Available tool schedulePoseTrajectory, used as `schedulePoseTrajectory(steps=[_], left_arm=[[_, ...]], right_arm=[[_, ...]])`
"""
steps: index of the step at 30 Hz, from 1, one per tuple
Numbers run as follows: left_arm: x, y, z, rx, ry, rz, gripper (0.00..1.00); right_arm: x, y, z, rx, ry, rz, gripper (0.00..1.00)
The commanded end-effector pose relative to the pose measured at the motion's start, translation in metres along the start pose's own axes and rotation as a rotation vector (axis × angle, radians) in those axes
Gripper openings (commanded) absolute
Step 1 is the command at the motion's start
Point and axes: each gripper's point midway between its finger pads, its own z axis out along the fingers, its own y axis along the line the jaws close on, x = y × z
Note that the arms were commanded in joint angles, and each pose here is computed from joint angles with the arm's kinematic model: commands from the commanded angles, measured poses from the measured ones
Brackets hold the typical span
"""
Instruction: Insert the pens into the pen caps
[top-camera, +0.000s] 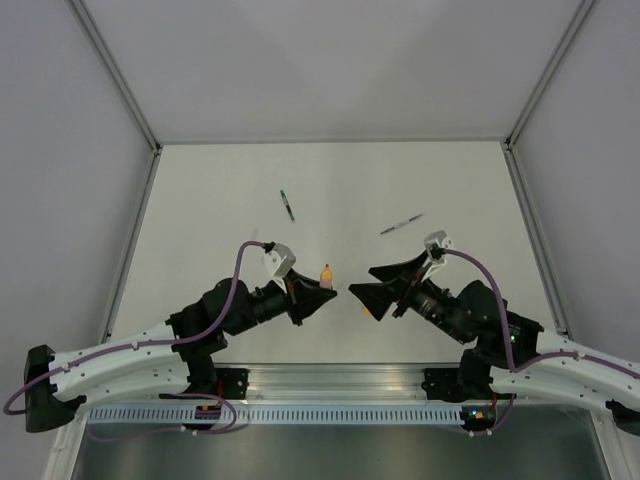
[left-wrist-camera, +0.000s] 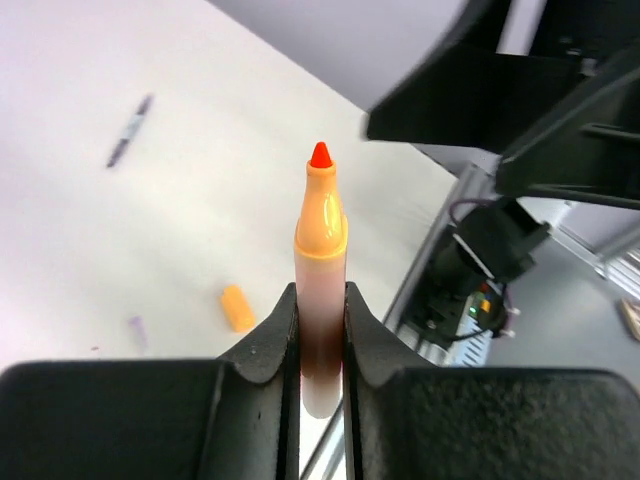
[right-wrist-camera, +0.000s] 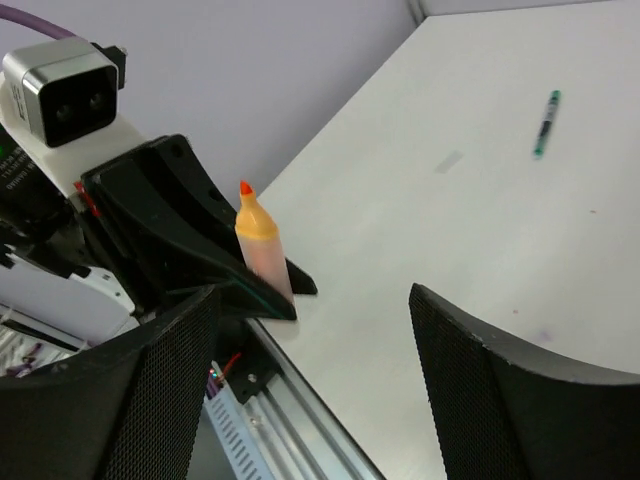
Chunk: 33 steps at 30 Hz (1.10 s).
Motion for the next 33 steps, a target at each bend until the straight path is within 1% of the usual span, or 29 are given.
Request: schedulePoseTrajectory(steps=[1, 2, 4, 5, 6, 8, 9, 10, 11, 12, 15, 16, 17, 19, 20, 22, 23, 24, 25, 26, 27, 28, 29, 30, 31, 33], left_arm=[[-0.013, 0.037, -0.005, -0.215, -0.062, 0.024, 0.02], [-0.015, 0.052, -0.008, -0.301, -0.076, 0.025, 0.02], [-0.015, 0.07, -0.013, -0.402, -0.085, 0.024, 0.02], [-0.016, 0.078, -0.016, -0.454, -0.093, 0.026, 0.02], [-0.017, 0.094, -0.025, -0.543, -0.111, 0.033, 0.02], [-0.022, 0.105, -0.036, -0.609, -0.151, 0.038, 0.02], [-0.022, 0.112, -0.042, -0.645, -0.175, 0.042, 0.02], [-0.023, 0.114, -0.046, -0.656, -0.187, 0.057, 0.02], [-0.025, 0.116, -0.049, -0.662, -0.204, 0.057, 0.02], [-0.025, 0.12, -0.057, -0.68, -0.228, 0.054, 0.02], [-0.031, 0.124, -0.069, -0.701, -0.286, 0.034, 0.02], [-0.033, 0.124, -0.071, -0.704, -0.301, 0.033, 0.02], [-0.033, 0.126, -0.074, -0.71, -0.313, 0.03, 0.02], [-0.034, 0.13, -0.084, -0.732, -0.347, 0.022, 0.02], [-0.036, 0.131, -0.086, -0.732, -0.363, 0.016, 0.02], [-0.038, 0.132, -0.093, -0.738, -0.392, 0.002, 0.02], [-0.037, 0.133, -0.095, -0.741, -0.399, -0.001, 0.02], [-0.038, 0.135, -0.097, -0.751, -0.402, 0.0, 0.02], [-0.038, 0.136, -0.099, -0.763, -0.404, -0.005, 0.02], [-0.038, 0.137, -0.101, -0.777, -0.401, -0.009, 0.02], [-0.038, 0.142, -0.106, -0.815, -0.398, -0.011, 0.02], [-0.038, 0.143, -0.108, -0.826, -0.404, -0.026, 0.02], [-0.038, 0.145, -0.111, -0.839, -0.41, -0.03, 0.02], [-0.038, 0.147, -0.115, -0.858, -0.414, -0.033, 0.02], [-0.038, 0.148, -0.117, -0.866, -0.423, -0.045, 0.02], [-0.04, 0.15, -0.124, -0.879, -0.445, -0.069, 0.02]], right_arm=[[-0.007, -0.028, -0.018, 0.118, -0.004, -0.104, 0.82], [-0.007, -0.032, -0.024, 0.127, 0.012, -0.154, 0.82], [-0.003, -0.041, -0.028, 0.16, 0.044, -0.211, 0.81], [-0.005, -0.053, -0.029, 0.224, 0.045, -0.236, 0.8], [0.003, -0.066, -0.032, 0.291, 0.097, -0.275, 0.79], [0.013, -0.08, -0.031, 0.361, 0.15, -0.315, 0.76], [0.03, -0.088, -0.028, 0.386, 0.215, -0.343, 0.76], [0.04, -0.09, -0.025, 0.38, 0.25, -0.361, 0.75], [0.053, -0.087, -0.022, 0.345, 0.305, -0.372, 0.74], [0.068, -0.09, -0.017, 0.346, 0.365, -0.393, 0.74], [0.076, -0.083, -0.003, 0.314, 0.437, -0.445, 0.73], [0.076, -0.082, 0.001, 0.309, 0.443, -0.466, 0.73], [0.079, -0.079, 0.005, 0.249, 0.48, -0.558, 0.73], [0.085, -0.072, 0.015, 0.147, 0.524, -0.685, 0.76], [0.086, -0.072, 0.018, 0.081, 0.549, -0.817, 0.78], [0.081, -0.075, 0.029, 0.044, 0.588, -0.922, 0.79], [0.082, -0.073, 0.034, -0.001, 0.635, -0.969, 0.79], [0.08, -0.083, 0.038, -0.033, 0.665, -1.056, 0.8], [0.084, -0.087, 0.037, -0.074, 0.701, -1.095, 0.8], [0.093, -0.087, 0.036, -0.151, 0.74, -1.1, 0.81], [0.105, -0.097, 0.031, -0.208, 0.808, -1.121, 0.82], [0.1, -0.12, 0.029, -0.186, 0.848, -1.095, 0.82], [0.107, -0.128, 0.027, -0.228, 0.894, -1.062, 0.81], [0.111, -0.14, 0.016, -0.23, 0.962, -1.043, 0.81], [0.104, -0.16, 0.011, -0.213, 1.0, -1.048, 0.8], [0.109, -0.17, -0.002, -0.276, 1.068, -0.972, 0.8]])
